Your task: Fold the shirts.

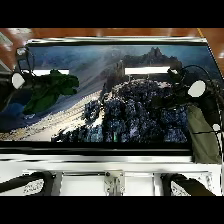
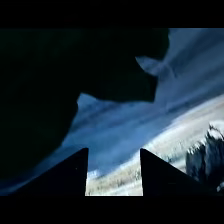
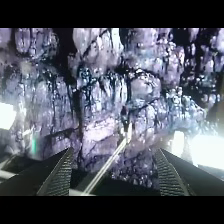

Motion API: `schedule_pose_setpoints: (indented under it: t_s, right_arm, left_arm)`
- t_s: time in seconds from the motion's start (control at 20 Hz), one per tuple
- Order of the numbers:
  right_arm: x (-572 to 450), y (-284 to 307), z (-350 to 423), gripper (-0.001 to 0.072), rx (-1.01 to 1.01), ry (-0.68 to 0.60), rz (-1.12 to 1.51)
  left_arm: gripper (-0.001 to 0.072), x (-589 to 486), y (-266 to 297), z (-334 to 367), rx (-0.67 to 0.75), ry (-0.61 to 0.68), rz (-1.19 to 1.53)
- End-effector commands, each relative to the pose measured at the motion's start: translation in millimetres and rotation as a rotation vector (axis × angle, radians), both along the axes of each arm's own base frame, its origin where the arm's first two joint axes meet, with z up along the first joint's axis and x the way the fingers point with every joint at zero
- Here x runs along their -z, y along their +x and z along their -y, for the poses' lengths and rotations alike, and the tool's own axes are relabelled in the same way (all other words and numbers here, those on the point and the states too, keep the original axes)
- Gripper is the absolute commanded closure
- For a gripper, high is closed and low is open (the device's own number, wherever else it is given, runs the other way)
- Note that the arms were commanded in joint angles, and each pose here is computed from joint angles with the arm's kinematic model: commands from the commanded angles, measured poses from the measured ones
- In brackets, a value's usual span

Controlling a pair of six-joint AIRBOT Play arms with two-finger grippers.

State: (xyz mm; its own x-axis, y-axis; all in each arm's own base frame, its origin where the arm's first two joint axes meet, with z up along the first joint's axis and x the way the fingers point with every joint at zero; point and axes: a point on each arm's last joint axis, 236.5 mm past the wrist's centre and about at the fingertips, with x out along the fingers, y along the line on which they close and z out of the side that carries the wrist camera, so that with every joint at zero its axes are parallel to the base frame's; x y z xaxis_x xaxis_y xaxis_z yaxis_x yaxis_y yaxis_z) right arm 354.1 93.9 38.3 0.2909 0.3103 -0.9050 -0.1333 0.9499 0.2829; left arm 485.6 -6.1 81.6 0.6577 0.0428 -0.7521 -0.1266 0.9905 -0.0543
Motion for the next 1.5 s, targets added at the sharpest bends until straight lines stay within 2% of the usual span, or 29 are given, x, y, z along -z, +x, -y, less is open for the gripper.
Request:
schedule_pose_setpoints:
  t_s: [0.0, 0.05, 0.1, 0.15, 0.4, 0.75, 0.8, 0.85, 0.9, 1.0, 1.2, 1.35, 1.45]
  right_arm:
    - [-2.7, 7.7, 0.3, 0.0083, 0.035, 0.011, 0.025]
    - [-2.7, 7.6, 0.3, 0.0083, 0.044, 0.014, 0.021]
    - [-2.7, 7.5, 0.3, 0.0083, 0.05, 0.016, 0.019]
    - [-2.7, 7.6, 0.3, 0.0083, 0.054, 0.017, 0.018]
    - [-2.4, 8.1, 0.3, 0.0083, 0.079, 0.026, 0.01]
    - [-1.1, 8.2, 0.0, 0.0083, 0.092, 0.031, 0.002]
    - [-1.1, 8.0, -0.1, 0.0083, 0.092, 0.031, 0.001]
    - [-1.0, 7.8, -0.2, 0.0083, 0.092, 0.032, 0.0]
    - [-0.9, 7.4, -0.2, 0.0083, 0.091, 0.031, -0.001]
    - [-0.6, 7.4, 0.6, 0.0083, 0.089, 0.027, -0.001]
    - [-2.0, 10.8, 1.2, 0.0083, 0.054, 0.013, 0.027]
    - [-15.7, 10.2, 0.2, 0.0083, 0.026, 0.009, 0.04]
    - [-42.5, 5.8, -0.7, 0.0083, -0.027, -0.003, 0.082]
  left_arm:
    - [0.0323, 9.3, 57.3, -49.3, -0.153, -0.033, 0.026]
    - [0.0294, 23.3, 70.5, -58.3, -0.174, -0.039, -0.011]
    - [0.0078, 40.2, 81.7, -64.7, -0.185, -0.041, -0.056]
    - [-0.0012, 58.7, 88.6, -69.3, -0.198, -0.05, -0.106]
    - [-0.0013, 144.3, 83.2, -101.4, -0.251, -0.044, -0.368]
    - [0.0002, 194.6, 75.2, -102.9, -0.254, -0.118, -0.455]
    - [0.0183, 196.2, 74.6, -102.3, -0.253, -0.118, -0.46]
    - [0.0572, 194.7, 73.0, -99.0, -0.252, -0.131, -0.467]
    - [0.0666, 189.5, 74.0, -93.9, -0.246, -0.153, -0.461]
    - [0.0666, 159.4, 82.6, -85.3, -0.213, -0.161, -0.402]
    - [0.0666, 19.6, 93.6, -48.8, -0.024, -0.061, -0.151]
    - [0.0666, -116.3, 57.8, 5.2, 0.168, 0.041, 0.067]
    - [0.0666, -205.5, 11.1, 43.1, 0.259, 0.065, 0.232]
